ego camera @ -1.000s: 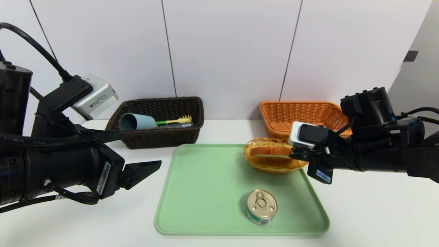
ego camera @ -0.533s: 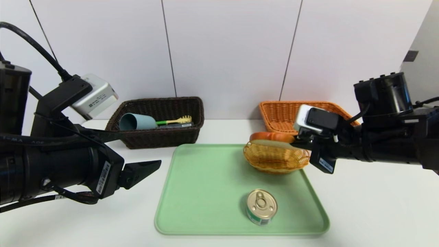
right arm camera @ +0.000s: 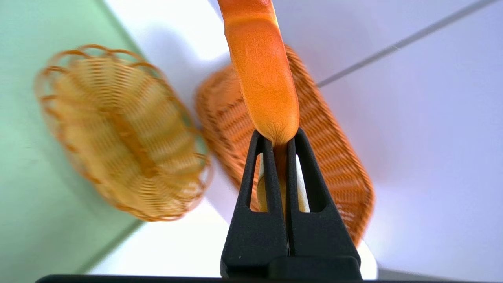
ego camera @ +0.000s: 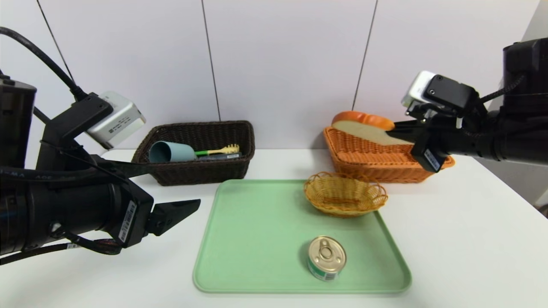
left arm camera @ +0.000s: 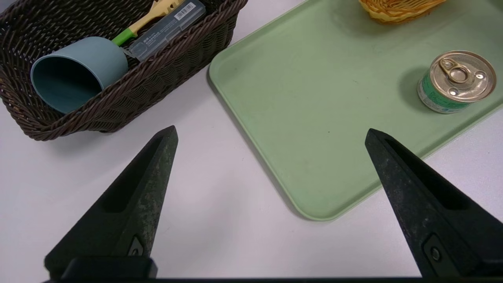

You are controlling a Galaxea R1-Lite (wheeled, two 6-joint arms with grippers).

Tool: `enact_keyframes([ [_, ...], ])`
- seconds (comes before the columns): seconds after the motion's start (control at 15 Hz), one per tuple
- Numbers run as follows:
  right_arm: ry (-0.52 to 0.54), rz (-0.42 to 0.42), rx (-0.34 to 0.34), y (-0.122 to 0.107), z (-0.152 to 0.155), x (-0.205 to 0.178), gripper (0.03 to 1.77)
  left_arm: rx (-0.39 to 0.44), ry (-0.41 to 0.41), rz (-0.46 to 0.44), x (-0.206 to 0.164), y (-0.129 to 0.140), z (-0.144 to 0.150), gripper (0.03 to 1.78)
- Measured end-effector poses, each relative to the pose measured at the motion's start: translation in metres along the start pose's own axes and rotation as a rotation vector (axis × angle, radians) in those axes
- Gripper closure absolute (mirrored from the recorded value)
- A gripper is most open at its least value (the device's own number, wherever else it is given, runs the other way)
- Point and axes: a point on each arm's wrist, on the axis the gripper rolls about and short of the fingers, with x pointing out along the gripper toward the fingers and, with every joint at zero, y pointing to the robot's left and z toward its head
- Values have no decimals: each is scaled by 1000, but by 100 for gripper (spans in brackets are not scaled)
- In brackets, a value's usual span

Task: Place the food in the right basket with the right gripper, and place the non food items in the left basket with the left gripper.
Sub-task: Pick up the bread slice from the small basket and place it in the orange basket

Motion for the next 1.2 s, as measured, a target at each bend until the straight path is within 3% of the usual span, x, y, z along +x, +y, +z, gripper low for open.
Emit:
enact_keyframes([
  [0.47, 151, -125, 20, -23, -17, 23, 173, -2, 1, 0, 1, 0, 0, 12],
  [1.2, 292, -51, -3, -20, -56, 94, 173, -1, 5, 0, 2, 0, 0, 12],
])
